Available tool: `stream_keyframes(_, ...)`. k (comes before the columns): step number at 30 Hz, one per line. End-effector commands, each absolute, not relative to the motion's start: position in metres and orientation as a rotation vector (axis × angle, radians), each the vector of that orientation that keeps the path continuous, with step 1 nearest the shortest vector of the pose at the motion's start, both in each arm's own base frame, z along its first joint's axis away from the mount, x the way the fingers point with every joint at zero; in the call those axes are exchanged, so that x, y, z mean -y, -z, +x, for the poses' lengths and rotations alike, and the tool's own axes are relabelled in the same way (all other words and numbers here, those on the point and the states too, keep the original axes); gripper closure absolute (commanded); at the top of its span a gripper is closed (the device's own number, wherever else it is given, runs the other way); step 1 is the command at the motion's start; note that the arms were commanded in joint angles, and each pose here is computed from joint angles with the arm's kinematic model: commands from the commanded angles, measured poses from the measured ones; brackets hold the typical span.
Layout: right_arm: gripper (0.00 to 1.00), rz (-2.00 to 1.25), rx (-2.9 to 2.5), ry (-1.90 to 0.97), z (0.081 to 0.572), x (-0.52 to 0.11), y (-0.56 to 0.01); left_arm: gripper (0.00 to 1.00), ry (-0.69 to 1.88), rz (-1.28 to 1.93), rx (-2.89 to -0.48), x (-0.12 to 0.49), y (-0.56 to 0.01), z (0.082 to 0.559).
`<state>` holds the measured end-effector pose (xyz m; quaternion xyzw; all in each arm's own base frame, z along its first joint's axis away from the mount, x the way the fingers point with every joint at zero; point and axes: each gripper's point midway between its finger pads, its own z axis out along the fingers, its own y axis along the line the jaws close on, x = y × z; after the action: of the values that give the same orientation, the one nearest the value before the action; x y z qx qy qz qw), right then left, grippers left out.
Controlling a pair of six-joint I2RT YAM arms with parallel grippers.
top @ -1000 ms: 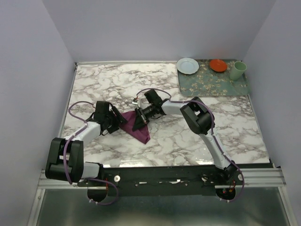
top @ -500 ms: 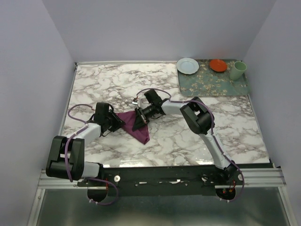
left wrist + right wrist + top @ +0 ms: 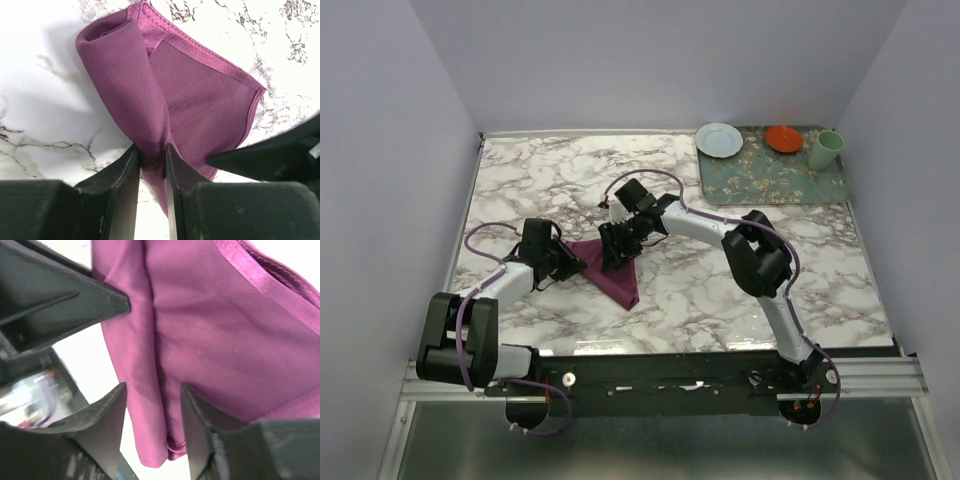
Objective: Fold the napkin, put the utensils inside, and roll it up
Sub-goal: Roll the napkin with the utensil
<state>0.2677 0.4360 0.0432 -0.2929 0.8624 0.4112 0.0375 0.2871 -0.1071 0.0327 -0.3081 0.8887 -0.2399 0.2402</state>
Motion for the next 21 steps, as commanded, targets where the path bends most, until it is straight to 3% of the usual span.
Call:
stream_keyframes(1,0.43,-0.943,-2.625,-0.648,0.271,-0.417,-0.054,0.76,0.657,-0.869,-2.483,0.109,-0.029,0.273)
stream_keyframes(8,0.39,-1.028,-2.489,-0.449,0.246,-0.45,-0.058,0.77,0.668,-0.887,-2.489,0.111,-0.029,0.273)
stream_keyframes(21,0.36,-1.132,-2.348,-0.051,0.249,-0.456,-0.029,0.79,0.697,-0.914,-2.473,0.114,-0.035,0.274)
